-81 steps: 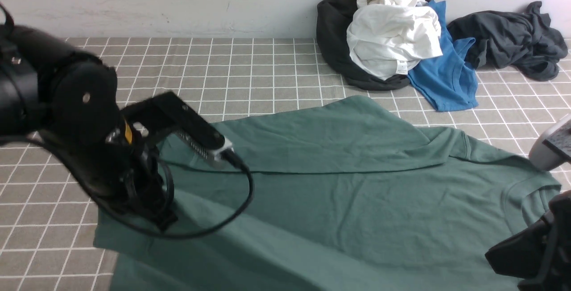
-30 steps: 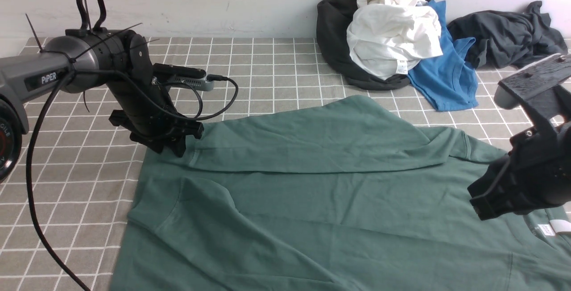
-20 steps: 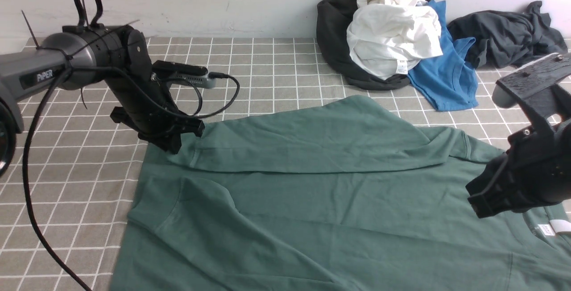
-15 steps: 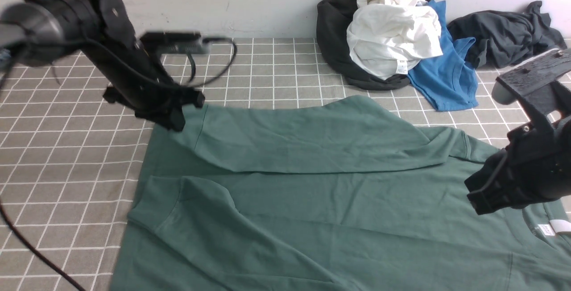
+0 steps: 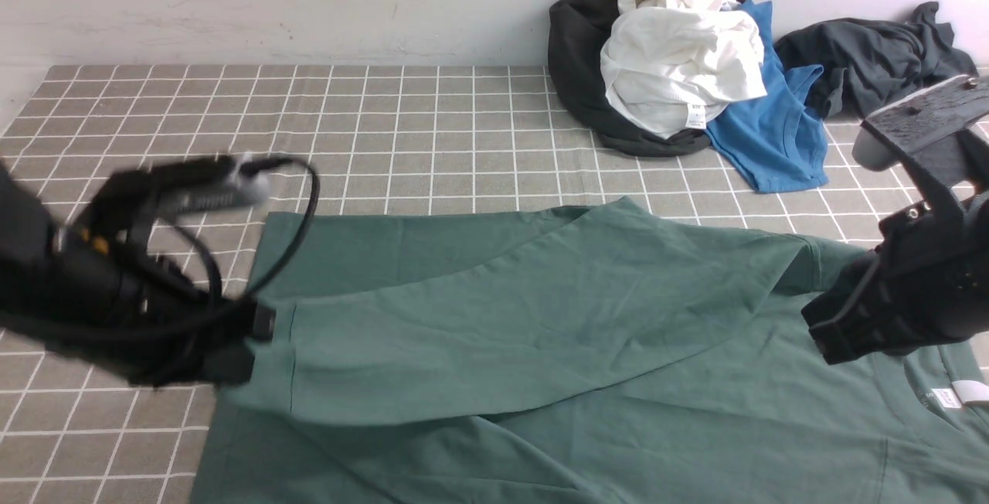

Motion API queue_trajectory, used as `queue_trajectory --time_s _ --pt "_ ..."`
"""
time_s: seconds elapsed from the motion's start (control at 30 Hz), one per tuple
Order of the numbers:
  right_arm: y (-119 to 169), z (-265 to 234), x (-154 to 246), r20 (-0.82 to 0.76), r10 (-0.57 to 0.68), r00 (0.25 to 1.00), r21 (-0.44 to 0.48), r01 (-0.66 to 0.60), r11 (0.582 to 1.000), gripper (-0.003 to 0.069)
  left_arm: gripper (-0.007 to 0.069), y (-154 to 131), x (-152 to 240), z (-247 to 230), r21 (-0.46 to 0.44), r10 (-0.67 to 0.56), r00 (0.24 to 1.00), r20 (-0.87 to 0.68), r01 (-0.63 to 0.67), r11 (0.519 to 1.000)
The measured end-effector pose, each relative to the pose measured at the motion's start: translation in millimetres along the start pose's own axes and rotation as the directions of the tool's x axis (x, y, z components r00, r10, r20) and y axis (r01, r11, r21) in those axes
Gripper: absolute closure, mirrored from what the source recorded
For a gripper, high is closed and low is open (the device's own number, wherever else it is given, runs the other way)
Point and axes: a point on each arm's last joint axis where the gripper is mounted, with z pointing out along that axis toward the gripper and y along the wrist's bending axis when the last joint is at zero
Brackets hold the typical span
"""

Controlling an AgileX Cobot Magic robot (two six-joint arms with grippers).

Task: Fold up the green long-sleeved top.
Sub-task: Use the left arm to drag and drop the cuff onto the cuff closest to the left arm, then use both arms simultaneously to clamp the lower edge of the clothing fabric

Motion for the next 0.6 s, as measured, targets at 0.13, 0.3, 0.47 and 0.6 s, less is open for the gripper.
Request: queue_trajectory --time_s 0.13,0.3,0.47,0.6 --pt "1 0 3 -0.032 0.002 0.999 -0.014 -0.003 1.0 0.0673 0.0586 8 21 14 -0.017 -0.019 0.999 -0.043 0.018 1.0" --pt "5 -6 10 -0.088 0.001 0.996 -0.039 -0.005 0.999 0.0673 0.0437 15 33 21 -0.041 0.034 0.996 -0.077 -0.037 0.998" --pt "13 -29 21 -0.099 0.002 0.995 -0.077 -0.01 0.997 0.0673 0.0235 13 35 17 -0.043 0.099 0.989 -0.111 -0.105 0.994" --pt "24 -51 31 -0.082 -0.002 0.997 -0.121 -0.008 0.993 0.0673 0.0155 -17 49 15 0.049 0.336 0.926 -0.173 -0.333 0.942"
